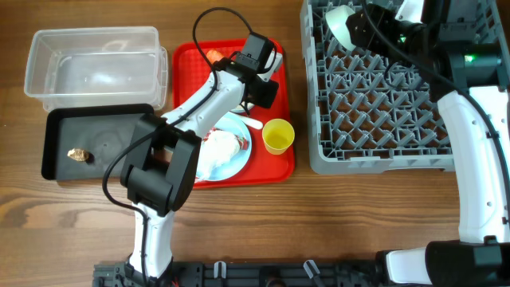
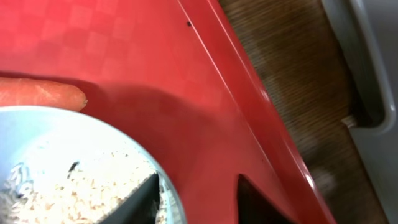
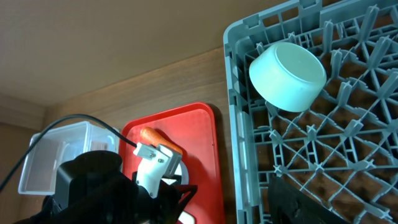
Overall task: Sort waste into correct bins and load items into the dishwasher rack
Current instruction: 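Reach the left gripper to the light-blue rice bowl and grasp it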
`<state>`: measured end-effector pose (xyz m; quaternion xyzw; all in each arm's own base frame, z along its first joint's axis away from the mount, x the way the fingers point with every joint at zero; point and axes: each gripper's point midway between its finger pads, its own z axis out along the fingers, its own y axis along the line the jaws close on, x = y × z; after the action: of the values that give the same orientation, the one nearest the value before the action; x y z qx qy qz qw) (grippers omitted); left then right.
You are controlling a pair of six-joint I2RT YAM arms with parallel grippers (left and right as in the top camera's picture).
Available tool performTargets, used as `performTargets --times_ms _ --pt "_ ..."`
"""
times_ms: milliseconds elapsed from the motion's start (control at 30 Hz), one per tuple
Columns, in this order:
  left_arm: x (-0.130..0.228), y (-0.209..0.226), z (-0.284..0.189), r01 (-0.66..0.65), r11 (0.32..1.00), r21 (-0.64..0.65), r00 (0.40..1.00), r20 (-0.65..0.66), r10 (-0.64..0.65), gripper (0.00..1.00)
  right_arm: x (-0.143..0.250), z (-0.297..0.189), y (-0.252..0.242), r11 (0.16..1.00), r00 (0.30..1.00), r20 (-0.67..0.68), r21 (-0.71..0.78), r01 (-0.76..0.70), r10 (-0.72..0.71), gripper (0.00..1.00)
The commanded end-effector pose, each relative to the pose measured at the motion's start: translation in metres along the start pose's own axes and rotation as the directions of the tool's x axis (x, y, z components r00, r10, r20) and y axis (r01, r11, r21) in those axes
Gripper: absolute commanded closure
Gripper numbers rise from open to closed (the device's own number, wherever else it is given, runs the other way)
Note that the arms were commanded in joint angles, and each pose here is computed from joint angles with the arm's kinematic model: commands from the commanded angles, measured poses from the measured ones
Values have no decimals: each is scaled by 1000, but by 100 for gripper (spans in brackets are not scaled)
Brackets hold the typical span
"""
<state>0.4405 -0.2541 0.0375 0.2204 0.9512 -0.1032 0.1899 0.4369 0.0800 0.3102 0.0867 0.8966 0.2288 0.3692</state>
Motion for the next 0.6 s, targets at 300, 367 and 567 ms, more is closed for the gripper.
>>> performTargets --times_ms 300,367,567 --pt "6 30 7 -4 987 -160 1000 -17 2 90 0 3 -8 998 1000 -1 48 29 -29 26" --pt "6 36 5 -5 981 -194 1000 -13 2 95 0 3 -8 998 1000 -1 48 28 -28 26" --pt "3 46 2 -4 966 -257 1000 -3 4 96 1 3 -9 998 1000 -4 49 26 -26 25"
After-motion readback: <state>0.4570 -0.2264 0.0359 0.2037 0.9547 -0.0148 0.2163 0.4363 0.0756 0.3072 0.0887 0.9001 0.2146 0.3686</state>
